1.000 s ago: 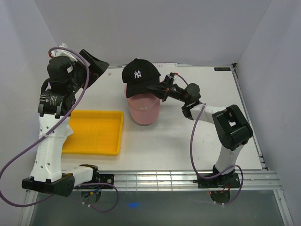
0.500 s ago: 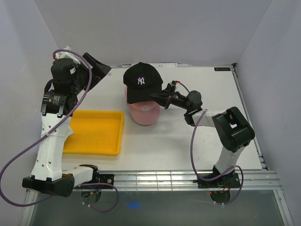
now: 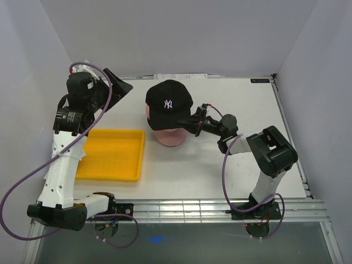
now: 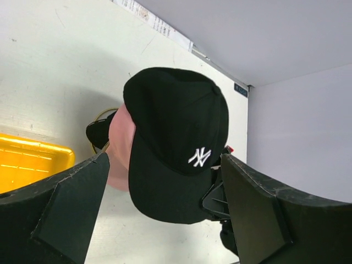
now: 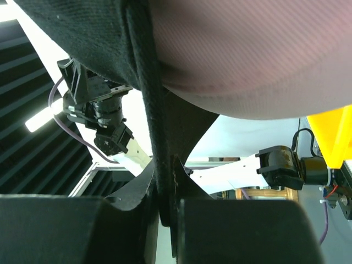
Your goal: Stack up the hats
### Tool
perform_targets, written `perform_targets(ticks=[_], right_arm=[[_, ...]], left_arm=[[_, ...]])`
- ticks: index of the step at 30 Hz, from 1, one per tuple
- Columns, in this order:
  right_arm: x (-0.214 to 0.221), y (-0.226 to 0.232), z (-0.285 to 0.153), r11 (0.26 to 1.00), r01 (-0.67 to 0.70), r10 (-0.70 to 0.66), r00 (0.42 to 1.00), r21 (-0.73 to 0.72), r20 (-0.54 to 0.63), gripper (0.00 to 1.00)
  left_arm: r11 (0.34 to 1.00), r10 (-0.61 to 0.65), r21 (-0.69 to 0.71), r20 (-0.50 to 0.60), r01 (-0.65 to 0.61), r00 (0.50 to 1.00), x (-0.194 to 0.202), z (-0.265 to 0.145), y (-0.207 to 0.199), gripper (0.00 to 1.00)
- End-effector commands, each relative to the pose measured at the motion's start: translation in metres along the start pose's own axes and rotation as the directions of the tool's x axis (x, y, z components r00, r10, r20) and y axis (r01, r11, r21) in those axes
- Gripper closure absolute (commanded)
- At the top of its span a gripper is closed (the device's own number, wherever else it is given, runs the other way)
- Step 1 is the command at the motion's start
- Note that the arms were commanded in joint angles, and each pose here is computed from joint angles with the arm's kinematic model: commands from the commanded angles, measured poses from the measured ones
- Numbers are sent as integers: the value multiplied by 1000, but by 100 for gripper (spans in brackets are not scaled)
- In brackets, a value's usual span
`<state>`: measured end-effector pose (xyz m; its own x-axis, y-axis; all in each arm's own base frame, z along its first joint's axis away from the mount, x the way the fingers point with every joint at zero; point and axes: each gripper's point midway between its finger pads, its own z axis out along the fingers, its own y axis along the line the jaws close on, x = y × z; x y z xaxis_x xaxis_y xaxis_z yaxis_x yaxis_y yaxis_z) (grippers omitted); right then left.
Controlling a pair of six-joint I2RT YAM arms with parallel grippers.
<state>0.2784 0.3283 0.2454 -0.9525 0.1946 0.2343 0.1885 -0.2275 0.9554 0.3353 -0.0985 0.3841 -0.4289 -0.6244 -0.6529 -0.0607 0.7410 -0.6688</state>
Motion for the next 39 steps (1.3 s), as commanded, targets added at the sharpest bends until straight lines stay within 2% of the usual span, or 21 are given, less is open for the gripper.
perform_targets(ticks=[1, 5, 7, 8, 12, 14, 15, 17, 18, 20, 24, 30, 36, 39], right_arm=[[27, 19, -15, 981, 130, -144, 986, -147, -87, 92], [25, 14, -14, 984, 122, -134, 987, -133, -92, 92], [22, 15, -16, 983, 125, -136, 988, -131, -80, 82], [22, 17, -16, 983, 132, -142, 987, -128, -74, 69], [16, 17, -14, 983, 162, -166, 985, -81, -41, 48], [15, 21, -14, 976, 210, -212, 977, -63, -18, 42], [7, 15, -14, 982, 186, -186, 982, -19, 13, 40], [6, 18, -15, 969, 246, -246, 969, 10, 38, 34], [-1, 8, -15, 975, 214, -218, 974, 65, 69, 32], [0, 14, -17, 965, 248, -256, 962, 88, 99, 27], [-8, 15, -23, 936, 306, -335, 925, 174, 177, 21], [-3, 15, -25, 901, 299, -386, 884, 315, 265, 16], [22, -9, -15, 901, 210, -339, 886, 380, 315, 16], [31, -17, -8, 916, 150, -303, 867, 373, 396, 16]], left_arm=[[999, 23, 30, -35, -22, 999, 13, -2, 2, 9], [998, 23, 55, -105, -17, 994, 39, 1, 12, 12], [997, 21, 73, -159, -9, 987, 58, 7, 19, 13], [997, 18, 77, -175, -4, 984, 63, 8, 21, 15], [994, 6, 108, -232, 19, 973, 86, 15, 29, 19], [993, -4, 116, -275, 37, 961, 99, 18, 34, 21], [991, -7, 123, -279, 43, 960, 101, 20, 33, 22], [989, -13, 135, -305, 57, 952, 109, 21, 35, 24], [988, -15, 141, -312, 62, 950, 111, 22, 35, 24], [987, -14, 147, -320, 64, 947, 114, 20, 35, 24], [983, 5, 172, -327, 55, 945, 114, 17, 31, 24], [980, 25, 193, -339, 44, 940, 116, 16, 29, 24], [977, 28, 206, -344, 46, 938, 119, 15, 29, 24], [978, 44, 207, -323, 26, 946, 115, 6, 27, 24]])
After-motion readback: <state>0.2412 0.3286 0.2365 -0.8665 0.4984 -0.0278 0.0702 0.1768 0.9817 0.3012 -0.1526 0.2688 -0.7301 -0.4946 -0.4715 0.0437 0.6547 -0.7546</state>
